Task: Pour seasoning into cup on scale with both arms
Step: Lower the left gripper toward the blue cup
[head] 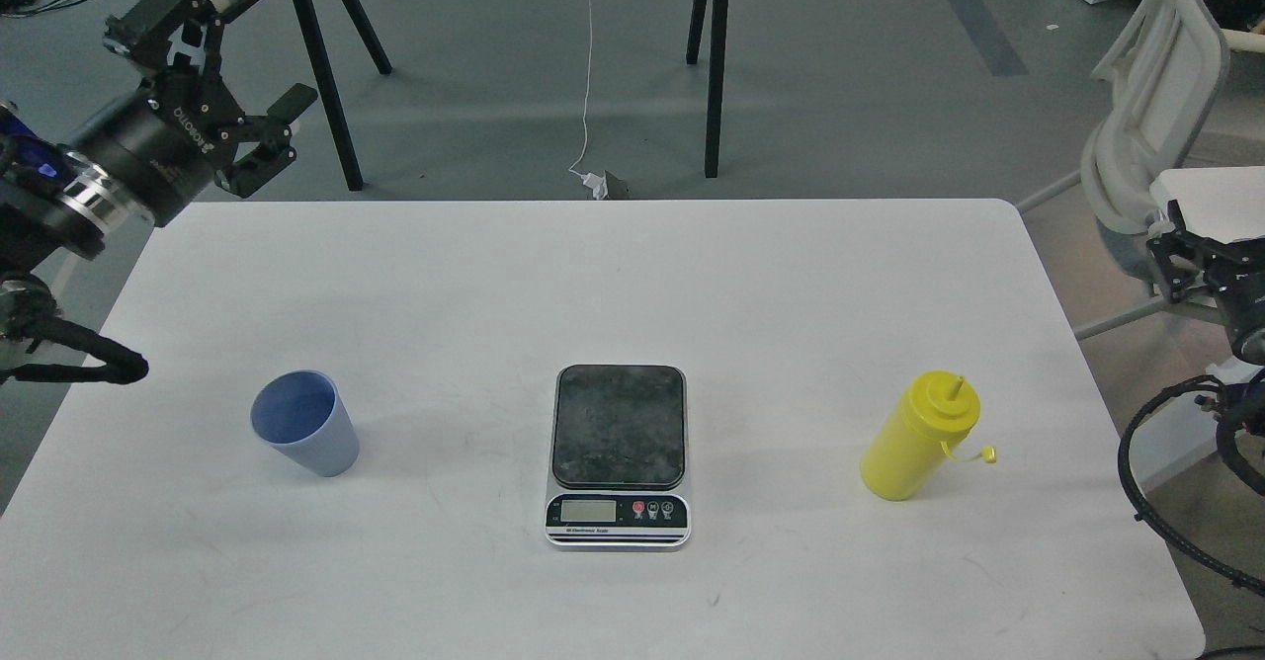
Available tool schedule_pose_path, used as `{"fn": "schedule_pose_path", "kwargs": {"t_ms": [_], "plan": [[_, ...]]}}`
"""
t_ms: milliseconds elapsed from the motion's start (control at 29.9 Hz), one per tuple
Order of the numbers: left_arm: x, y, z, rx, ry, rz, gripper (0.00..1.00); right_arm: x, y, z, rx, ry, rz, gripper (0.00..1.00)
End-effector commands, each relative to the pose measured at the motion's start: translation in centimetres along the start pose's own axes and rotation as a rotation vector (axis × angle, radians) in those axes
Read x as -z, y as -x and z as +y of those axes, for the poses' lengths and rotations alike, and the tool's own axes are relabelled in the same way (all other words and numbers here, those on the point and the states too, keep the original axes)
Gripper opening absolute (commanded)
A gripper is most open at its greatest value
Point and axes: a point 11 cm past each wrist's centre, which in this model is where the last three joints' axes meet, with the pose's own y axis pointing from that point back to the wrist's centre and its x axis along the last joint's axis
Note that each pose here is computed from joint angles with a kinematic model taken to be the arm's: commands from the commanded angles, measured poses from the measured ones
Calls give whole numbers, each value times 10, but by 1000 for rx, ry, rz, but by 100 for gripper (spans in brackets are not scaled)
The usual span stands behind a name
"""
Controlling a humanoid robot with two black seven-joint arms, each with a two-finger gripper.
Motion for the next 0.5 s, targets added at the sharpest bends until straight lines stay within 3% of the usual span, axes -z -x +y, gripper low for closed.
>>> {"fn": "schedule_pose_path", "kwargs": {"t_ms": [0,134,267,468], "plan": [[0,15,22,133,-69,-325,92,0,0,0,1,1,1,99],[14,20,42,218,-150,-569,90,1,0,0,0,-2,-1,99],[52,29,67,351,-280,-845,90,2,-3,3,-8,-4,0,99],[92,33,98,466,-323,-1280,90,1,-12,10,-28,-1,2,99]]}}
